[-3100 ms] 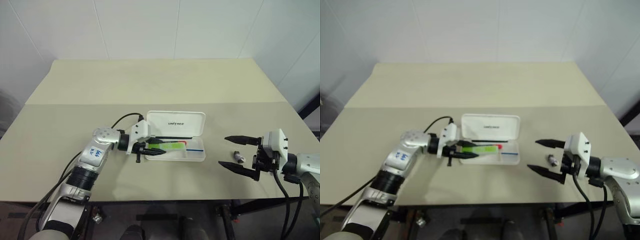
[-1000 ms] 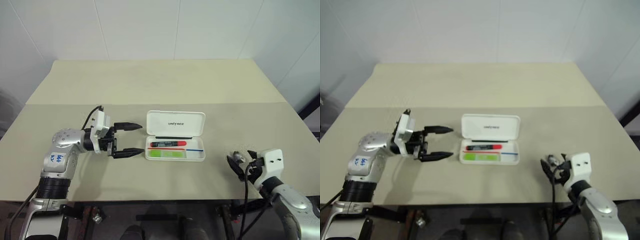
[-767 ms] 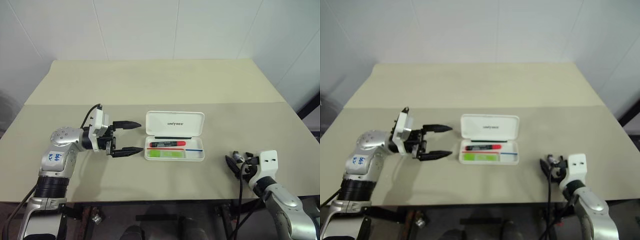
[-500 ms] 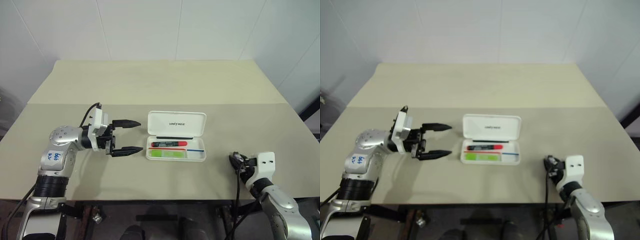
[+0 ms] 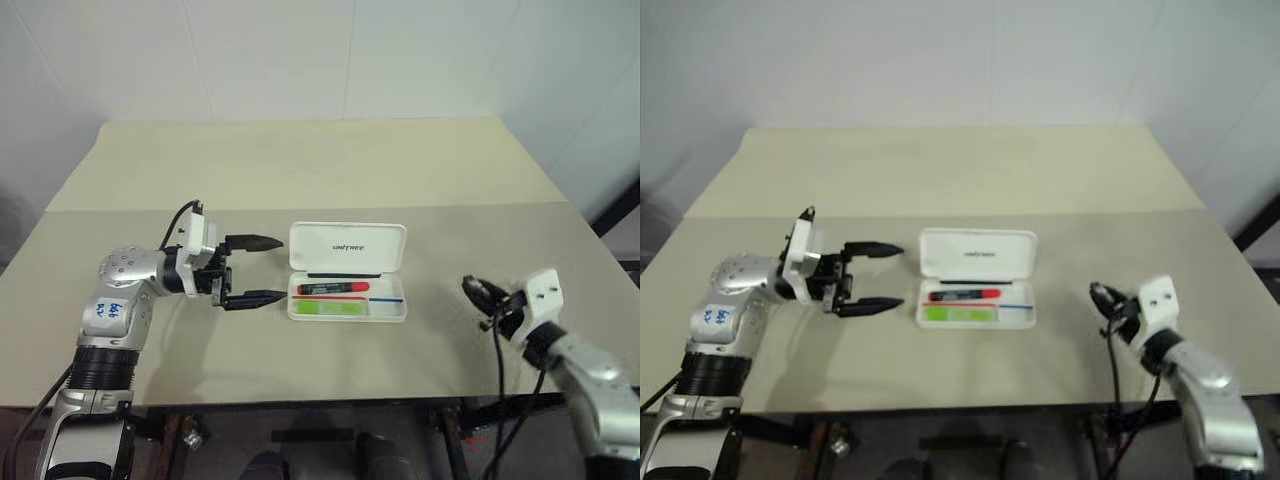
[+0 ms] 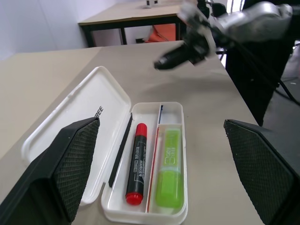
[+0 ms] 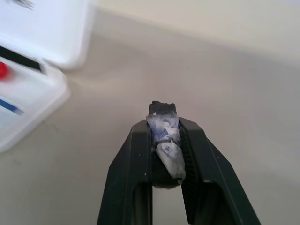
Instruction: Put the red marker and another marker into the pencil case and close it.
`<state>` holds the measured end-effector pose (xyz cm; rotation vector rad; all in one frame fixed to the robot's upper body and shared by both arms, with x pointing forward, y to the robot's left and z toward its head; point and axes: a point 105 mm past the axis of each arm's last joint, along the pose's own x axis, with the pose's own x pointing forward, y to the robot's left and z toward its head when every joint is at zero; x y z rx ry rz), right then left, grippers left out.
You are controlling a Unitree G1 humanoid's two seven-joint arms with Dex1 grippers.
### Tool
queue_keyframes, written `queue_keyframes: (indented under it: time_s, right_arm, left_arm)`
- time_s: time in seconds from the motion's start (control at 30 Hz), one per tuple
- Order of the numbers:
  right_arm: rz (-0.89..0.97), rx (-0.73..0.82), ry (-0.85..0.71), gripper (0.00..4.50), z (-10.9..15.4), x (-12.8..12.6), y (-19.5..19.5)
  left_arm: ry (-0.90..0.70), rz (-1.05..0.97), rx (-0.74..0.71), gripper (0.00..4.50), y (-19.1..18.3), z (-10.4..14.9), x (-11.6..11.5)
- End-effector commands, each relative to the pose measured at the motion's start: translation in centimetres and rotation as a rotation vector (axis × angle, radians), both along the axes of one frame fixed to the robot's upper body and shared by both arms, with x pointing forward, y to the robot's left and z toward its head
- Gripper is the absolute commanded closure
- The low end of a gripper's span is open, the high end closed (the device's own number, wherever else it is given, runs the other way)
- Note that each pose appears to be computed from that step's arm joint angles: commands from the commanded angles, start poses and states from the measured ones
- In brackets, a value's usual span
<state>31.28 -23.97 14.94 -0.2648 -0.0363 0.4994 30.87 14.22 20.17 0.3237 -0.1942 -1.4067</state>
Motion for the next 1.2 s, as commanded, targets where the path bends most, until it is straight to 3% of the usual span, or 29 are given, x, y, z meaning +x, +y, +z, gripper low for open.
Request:
queue_keyframes:
  time_s: [0.03, 0.23, 0.57, 1.03, 1.2]
  right_arm:
    - [0.311, -0.103, -0.011, 4.1, 1.4, -0.1, 2.7]
    - [0.616, -0.197, 0.022, 4.1, 1.7, 1.4, 6.0]
    - [0.855, -0.242, 0.086, 4.1, -0.5, 1.6, 10.0]
    - [0.878, -0.261, 0.125, 4.1, -2.0, 2.1, 10.0]
    - [0.859, -0.26, 0.091, 2.4, -1.6, 2.6, 10.1]
  left_arm:
    - [-0.024, -0.004, 0.004, 0.0, 0.1, 0.3, 0.1]
    - [-0.008, -0.021, 0.014, 0.0, -0.4, -0.5, 0.1]
    - [0.003, -0.018, 0.014, 0.0, -0.9, -1.3, -0.3]
    - [0.012, -0.013, 0.025, 0.0, -1.1, -1.8, -0.6]
    - [0.006, -0.01, 0.023, 0.0, -1.2, -1.6, -0.5]
